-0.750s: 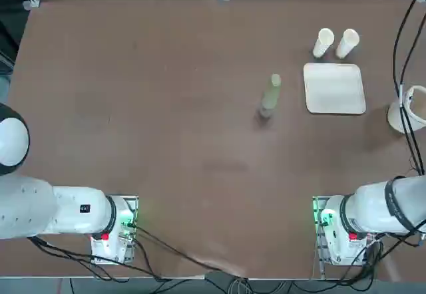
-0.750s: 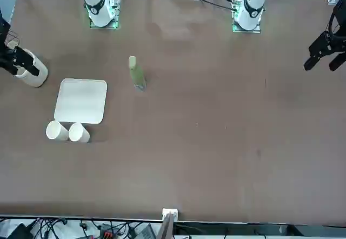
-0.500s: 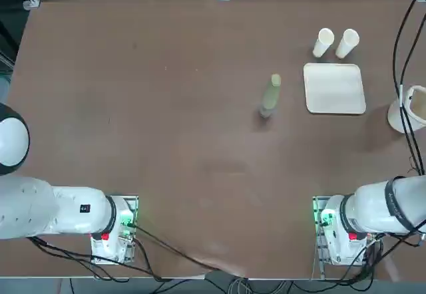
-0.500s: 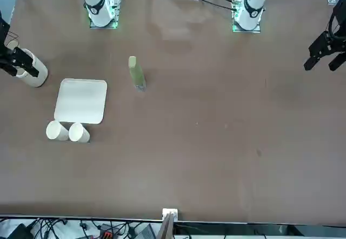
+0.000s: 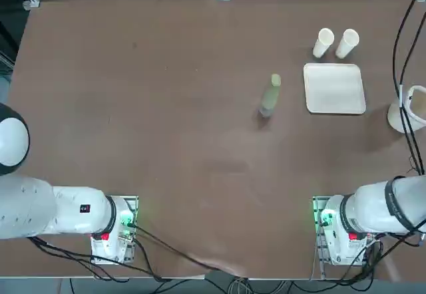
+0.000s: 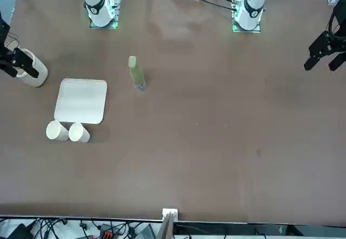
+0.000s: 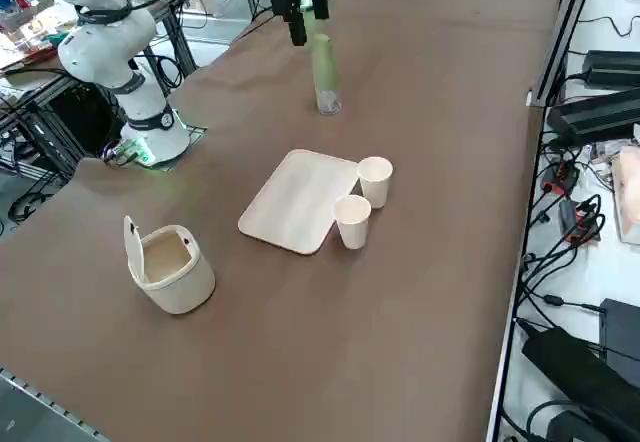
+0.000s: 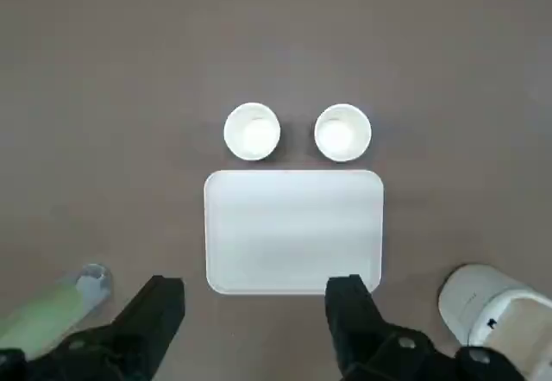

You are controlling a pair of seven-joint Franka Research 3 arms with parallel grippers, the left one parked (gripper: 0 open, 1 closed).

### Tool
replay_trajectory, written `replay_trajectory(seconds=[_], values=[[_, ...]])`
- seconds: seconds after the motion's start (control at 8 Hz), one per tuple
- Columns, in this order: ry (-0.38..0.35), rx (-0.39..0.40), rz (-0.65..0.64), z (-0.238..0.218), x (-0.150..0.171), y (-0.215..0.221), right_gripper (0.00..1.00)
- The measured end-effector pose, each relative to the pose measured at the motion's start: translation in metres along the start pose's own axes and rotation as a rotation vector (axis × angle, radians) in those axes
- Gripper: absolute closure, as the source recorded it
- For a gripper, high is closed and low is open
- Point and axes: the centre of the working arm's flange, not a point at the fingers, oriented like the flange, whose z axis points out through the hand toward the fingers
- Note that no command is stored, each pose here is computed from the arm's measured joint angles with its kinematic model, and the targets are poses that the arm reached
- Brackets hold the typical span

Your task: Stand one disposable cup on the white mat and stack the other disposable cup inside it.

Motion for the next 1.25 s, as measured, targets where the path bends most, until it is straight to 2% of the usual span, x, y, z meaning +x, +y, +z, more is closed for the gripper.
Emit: replay_trajectory(seconds=[0.25,0.62,0.88,1.25], values=[[-0.005,-0.002,-0.021,0.040,0.025,-0.013,0.00],[-0.027,-0.009,-0.087,0.157,0.072,-0.058,0.00],[-0.048,-0.014,-0.097,0.223,0.088,-0.066,0.00],[-0.073,-0.024,-0.102,0.264,0.093,-0.066,0.04]])
